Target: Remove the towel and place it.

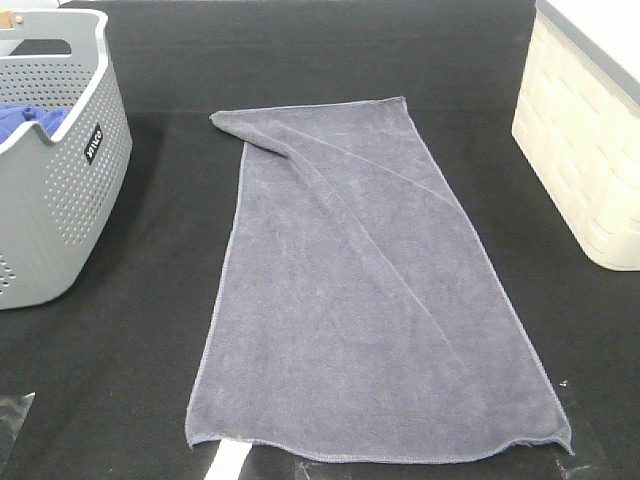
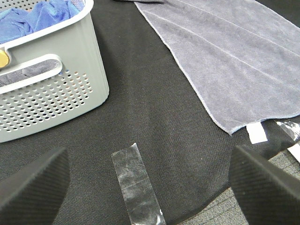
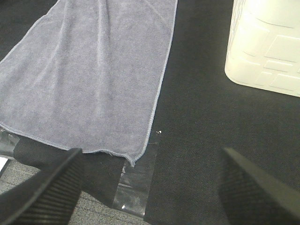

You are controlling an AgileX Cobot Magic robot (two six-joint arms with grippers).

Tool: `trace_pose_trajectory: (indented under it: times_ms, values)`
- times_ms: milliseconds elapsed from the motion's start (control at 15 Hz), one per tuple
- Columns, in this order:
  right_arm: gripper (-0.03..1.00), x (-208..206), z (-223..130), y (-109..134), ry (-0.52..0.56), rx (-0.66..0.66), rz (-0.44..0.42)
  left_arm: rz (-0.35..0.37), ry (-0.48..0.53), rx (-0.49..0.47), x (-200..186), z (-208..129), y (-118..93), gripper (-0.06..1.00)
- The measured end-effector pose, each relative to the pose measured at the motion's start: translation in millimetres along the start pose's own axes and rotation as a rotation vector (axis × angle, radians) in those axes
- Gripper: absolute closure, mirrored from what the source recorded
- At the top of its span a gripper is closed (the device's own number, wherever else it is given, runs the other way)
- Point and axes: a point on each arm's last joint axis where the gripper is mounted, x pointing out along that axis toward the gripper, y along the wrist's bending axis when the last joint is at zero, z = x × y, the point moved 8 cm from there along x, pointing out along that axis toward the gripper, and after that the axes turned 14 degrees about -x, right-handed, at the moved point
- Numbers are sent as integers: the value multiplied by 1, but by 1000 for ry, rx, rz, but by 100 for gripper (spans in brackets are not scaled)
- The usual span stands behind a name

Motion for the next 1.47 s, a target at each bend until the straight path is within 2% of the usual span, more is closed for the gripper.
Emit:
trace_pose_trajectory:
  times_ms: [133,200,400,467,733,1467]
  values:
    - [23,0,0,0,-1,0,0,55,-45,-31,-4,2,4,7]
    - [23,0,0,0,-1,0,0,55,-45,-31,-4,2,4,7]
    - [23,-2,0,1,-13,0,-2,157,-92,-83,-7,3,12,7]
    - [23,-2,0,0,-19,18,-20,164,-93,-86,-7,4,13,7]
    - [23,-9,-1,-6,-60,104,-145,144,-88,-75,-7,3,11,7]
    - [23,-12,-1,-5,-86,103,-157,141,-88,-69,-7,3,11,7]
